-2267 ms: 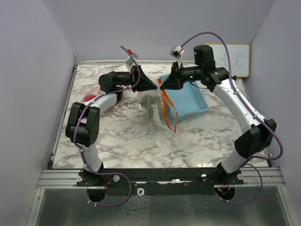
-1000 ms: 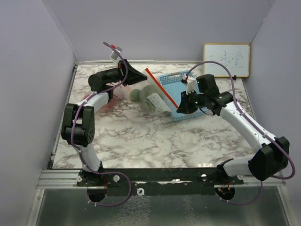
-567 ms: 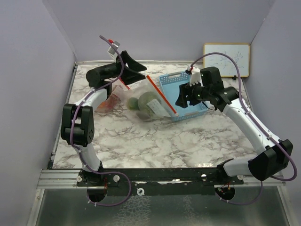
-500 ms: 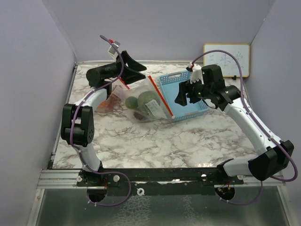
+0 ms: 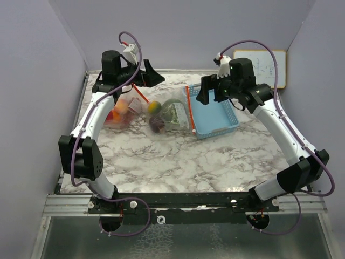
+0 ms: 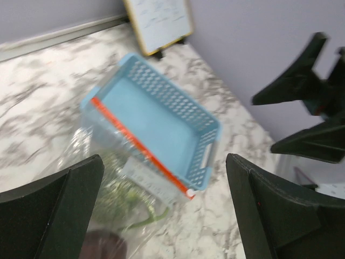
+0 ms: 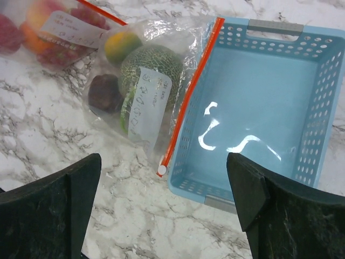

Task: Place the food in the zip-top bag and seal the zipper
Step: Place the zipper food storage bag at the center of the board, then reset both arms

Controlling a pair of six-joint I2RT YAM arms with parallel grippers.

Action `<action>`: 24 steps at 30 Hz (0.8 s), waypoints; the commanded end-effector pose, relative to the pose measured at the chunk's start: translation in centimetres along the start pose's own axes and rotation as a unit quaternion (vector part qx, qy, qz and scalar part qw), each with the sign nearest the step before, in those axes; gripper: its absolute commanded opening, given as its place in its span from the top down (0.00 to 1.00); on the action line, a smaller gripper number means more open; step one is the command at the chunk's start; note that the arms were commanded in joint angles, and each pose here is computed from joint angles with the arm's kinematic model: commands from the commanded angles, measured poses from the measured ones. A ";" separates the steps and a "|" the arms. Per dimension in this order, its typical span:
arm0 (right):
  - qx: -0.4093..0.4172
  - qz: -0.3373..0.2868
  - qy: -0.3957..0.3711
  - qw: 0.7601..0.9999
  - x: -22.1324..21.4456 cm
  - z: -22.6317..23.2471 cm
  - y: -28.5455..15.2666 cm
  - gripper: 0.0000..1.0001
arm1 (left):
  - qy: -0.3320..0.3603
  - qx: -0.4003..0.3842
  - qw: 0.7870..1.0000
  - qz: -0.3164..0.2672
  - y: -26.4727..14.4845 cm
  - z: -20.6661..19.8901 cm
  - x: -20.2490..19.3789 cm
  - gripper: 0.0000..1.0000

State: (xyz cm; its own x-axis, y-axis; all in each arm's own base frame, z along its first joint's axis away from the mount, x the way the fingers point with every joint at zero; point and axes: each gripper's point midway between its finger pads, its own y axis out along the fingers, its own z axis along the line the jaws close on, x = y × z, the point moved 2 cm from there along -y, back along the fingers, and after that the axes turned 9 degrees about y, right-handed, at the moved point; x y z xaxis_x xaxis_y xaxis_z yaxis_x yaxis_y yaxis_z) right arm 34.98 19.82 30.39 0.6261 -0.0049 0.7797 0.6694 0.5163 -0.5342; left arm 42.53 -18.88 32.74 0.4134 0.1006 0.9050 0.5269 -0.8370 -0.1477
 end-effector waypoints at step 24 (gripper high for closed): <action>-0.026 -0.039 0.015 0.999 2.7 -0.6 0.7 0.00 | -0.008 0.447 0.894 0.013 -9.5 7.9 -2.5 0.01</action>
State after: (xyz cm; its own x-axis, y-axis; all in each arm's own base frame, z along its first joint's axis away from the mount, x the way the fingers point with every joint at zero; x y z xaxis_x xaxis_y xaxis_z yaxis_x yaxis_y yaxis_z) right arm 37.03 20.34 30.44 0.6275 -0.0309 0.7780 0.6875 0.4912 -0.5349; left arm 42.42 -7.66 27.21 0.4855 0.1185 0.8662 0.8726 -0.1252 -0.4721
